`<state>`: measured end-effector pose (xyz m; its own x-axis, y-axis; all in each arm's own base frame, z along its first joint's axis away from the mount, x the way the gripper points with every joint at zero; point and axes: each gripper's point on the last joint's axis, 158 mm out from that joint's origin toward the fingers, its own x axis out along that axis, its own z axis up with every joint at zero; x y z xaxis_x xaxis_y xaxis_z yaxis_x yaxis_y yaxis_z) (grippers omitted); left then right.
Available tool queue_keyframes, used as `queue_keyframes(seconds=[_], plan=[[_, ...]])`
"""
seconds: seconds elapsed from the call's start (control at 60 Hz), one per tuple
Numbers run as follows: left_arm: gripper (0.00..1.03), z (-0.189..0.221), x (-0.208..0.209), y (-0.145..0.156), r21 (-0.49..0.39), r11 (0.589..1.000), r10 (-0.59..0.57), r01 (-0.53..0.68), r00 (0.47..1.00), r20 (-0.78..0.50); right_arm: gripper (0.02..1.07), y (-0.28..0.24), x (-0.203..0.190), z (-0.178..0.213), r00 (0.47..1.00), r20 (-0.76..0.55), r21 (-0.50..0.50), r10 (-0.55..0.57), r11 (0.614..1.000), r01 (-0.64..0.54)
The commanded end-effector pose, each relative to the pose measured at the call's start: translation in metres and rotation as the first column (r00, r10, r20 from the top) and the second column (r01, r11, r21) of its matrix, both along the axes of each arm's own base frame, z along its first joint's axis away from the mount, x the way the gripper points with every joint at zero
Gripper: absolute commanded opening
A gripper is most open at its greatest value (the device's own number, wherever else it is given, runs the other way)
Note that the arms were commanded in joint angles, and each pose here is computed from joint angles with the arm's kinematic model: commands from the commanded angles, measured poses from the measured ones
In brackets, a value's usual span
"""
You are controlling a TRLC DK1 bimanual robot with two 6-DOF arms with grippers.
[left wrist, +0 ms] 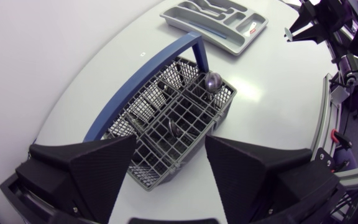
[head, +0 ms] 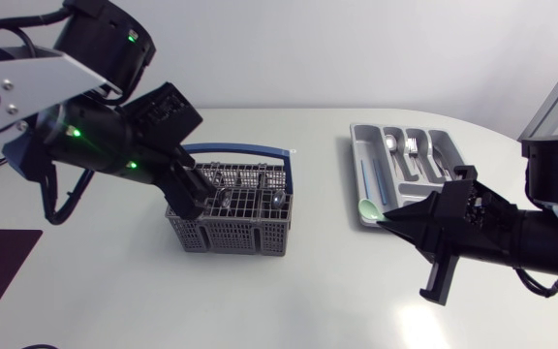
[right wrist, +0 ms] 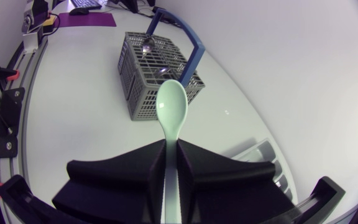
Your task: Unload the cutlery basket into the drawer organizer.
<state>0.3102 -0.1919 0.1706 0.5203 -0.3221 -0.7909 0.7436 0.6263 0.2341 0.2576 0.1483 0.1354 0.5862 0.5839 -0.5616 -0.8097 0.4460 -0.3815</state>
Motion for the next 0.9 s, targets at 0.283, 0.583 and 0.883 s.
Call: queue_keyframes(seconds=[0.283,0.583,0.883], plan=[[0.75,-0.047,0.02,-0.012,0.131,0.987,0.087,-0.094,0.994,0.061,0.08,-0.032,0.018,-0.003,0.998,-0.054,-0.079,0.023,0.997,-0.027],[0.68,-0.059,0.033,-0.01,0.164,0.975,0.133,-0.146,0.987,0.088,0.08,-0.069,0.04,-0.013,0.99,-0.139,-0.146,0.031,0.988,-0.051],[0.65,-0.069,0.035,-0.011,0.187,0.969,0.148,-0.161,0.986,0.082,0.08,-0.096,0.062,-0.019,0.985,-0.172,-0.164,0.014,0.985,-0.043]])
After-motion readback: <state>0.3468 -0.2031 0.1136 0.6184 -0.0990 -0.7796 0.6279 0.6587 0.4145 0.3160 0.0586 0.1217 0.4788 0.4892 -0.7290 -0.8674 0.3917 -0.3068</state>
